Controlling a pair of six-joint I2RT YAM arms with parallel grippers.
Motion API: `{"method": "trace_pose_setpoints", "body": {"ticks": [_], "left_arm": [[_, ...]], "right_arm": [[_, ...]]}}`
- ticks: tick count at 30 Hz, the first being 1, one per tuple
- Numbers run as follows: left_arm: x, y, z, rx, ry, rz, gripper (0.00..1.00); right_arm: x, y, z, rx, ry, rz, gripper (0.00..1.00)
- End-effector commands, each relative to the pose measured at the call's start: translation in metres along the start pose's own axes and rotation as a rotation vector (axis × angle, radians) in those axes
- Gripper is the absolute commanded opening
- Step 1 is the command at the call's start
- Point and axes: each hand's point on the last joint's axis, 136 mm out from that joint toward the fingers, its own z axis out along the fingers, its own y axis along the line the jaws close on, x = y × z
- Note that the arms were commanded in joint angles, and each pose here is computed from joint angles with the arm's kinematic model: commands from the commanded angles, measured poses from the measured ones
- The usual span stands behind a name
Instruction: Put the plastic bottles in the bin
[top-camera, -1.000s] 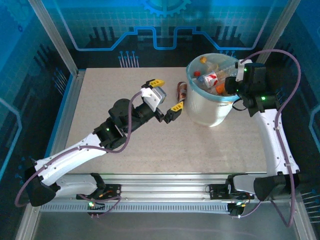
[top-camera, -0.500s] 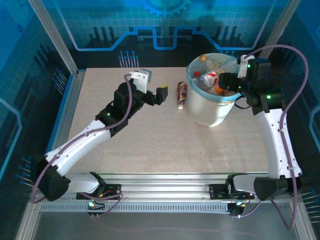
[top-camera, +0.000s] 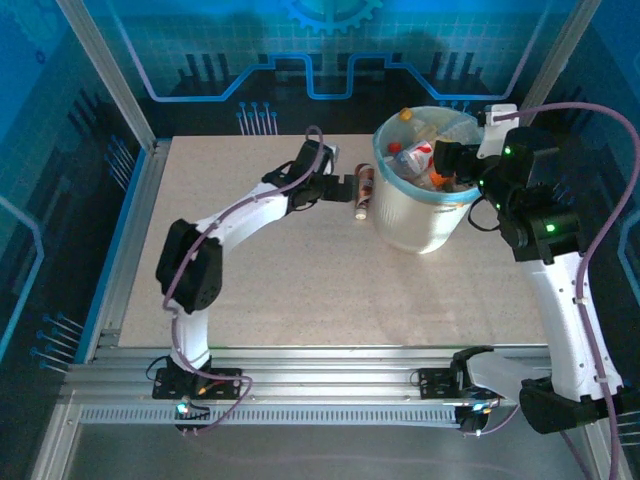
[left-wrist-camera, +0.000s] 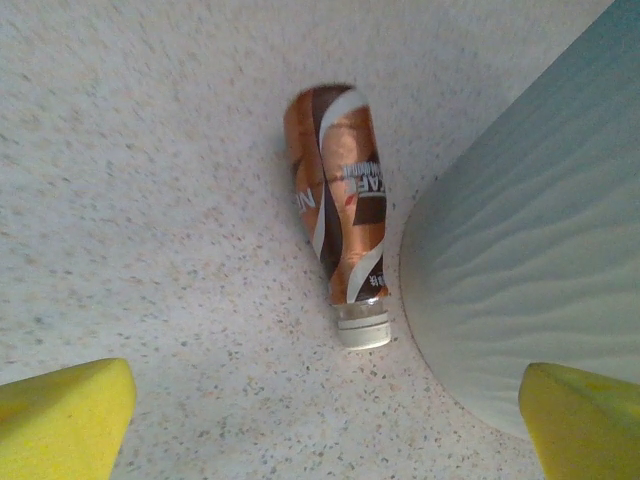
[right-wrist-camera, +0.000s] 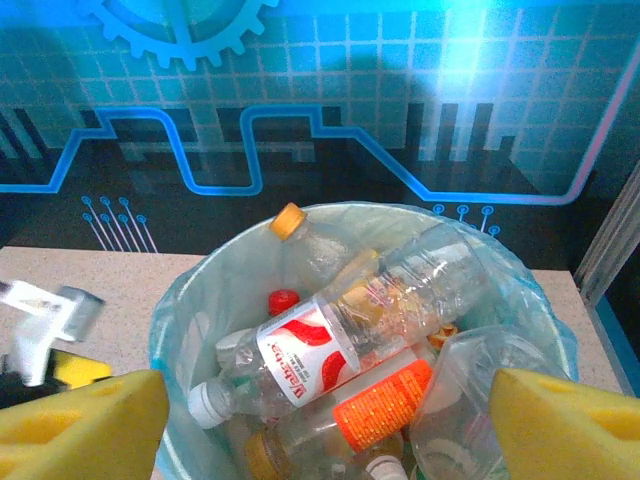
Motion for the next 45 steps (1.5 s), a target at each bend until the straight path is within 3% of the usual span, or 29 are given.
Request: {"method": "trace_pose_setpoints", "body": {"ticks": [1,23,33,42,45], "left_arm": [[0.005,-0.005,0.019,0.042,0.084,-0.038,0.99],[0.04,0.004,0.136,0.066,0.246,-0.126,0.96],[0.045,0.016,0.159,0.041,0.241,-0.147,0.92],[0.056,0.043,0.164,-0.068,0.287,-0.104,0.8],[0.055,0.043,0.161,-0.062,0.292,-0.103,0.72]], "right_arm": [[-0.002,0.001,0.006,0.014,-0.021,-0.027,0.84],[0.01,0.0,0.026,0.028,-0.009,-0.117,0.86],[0.015,0.002,0.04,0.014,0.004,-0.148,0.87],[0.016,0.0,0.042,0.014,0.013,-0.144,0.87],[0.016,0.001,0.043,0.004,0.013,-0.136,0.87]]}}
